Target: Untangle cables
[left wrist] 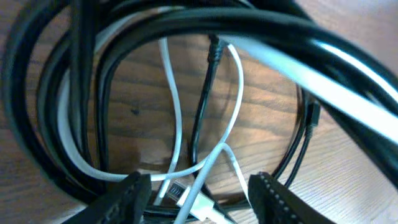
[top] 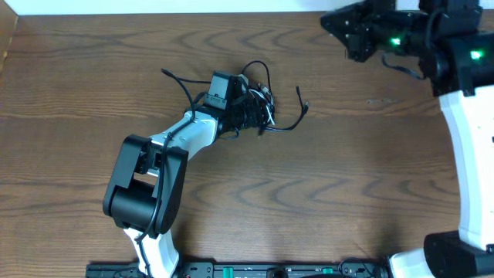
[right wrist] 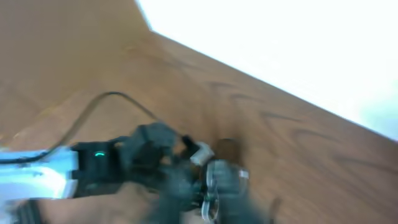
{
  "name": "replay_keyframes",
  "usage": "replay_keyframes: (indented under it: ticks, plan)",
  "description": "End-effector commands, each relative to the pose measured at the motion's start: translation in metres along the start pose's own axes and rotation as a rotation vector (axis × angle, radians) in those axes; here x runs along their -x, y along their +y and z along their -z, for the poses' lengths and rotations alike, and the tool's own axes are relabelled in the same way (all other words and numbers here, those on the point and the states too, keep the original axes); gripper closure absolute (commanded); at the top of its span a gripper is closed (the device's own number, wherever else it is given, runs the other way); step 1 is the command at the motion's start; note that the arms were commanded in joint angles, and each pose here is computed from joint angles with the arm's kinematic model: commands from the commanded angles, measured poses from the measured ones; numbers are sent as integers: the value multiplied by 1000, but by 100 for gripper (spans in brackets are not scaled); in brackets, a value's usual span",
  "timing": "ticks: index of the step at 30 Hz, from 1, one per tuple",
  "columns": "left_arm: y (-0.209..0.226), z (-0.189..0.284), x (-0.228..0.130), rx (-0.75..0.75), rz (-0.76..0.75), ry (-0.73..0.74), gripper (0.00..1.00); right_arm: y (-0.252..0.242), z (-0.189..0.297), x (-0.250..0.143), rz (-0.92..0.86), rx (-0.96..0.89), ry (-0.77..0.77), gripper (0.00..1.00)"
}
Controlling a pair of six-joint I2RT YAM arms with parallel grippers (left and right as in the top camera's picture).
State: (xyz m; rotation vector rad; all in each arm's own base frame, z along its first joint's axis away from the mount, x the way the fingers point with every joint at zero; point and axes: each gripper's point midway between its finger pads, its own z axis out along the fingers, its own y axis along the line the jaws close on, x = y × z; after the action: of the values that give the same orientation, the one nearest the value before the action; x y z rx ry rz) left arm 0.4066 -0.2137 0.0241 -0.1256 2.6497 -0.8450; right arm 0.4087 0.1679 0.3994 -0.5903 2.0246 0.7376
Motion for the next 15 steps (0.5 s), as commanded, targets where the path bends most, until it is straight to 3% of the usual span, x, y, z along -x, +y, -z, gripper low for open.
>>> replay_keyframes:
  ticks: [1,7,15]
  plan:
    - [9,-2,-3,37,-81,15,49,-37,-10,-16,-68,-160,59,45]
    - [6,-1,-14,8,-155,65,53,-49,-53,-56,-149,-105,204,35]
    - [3,0,-25,-22,-189,115,53,-32,-134,-124,-145,124,403,40]
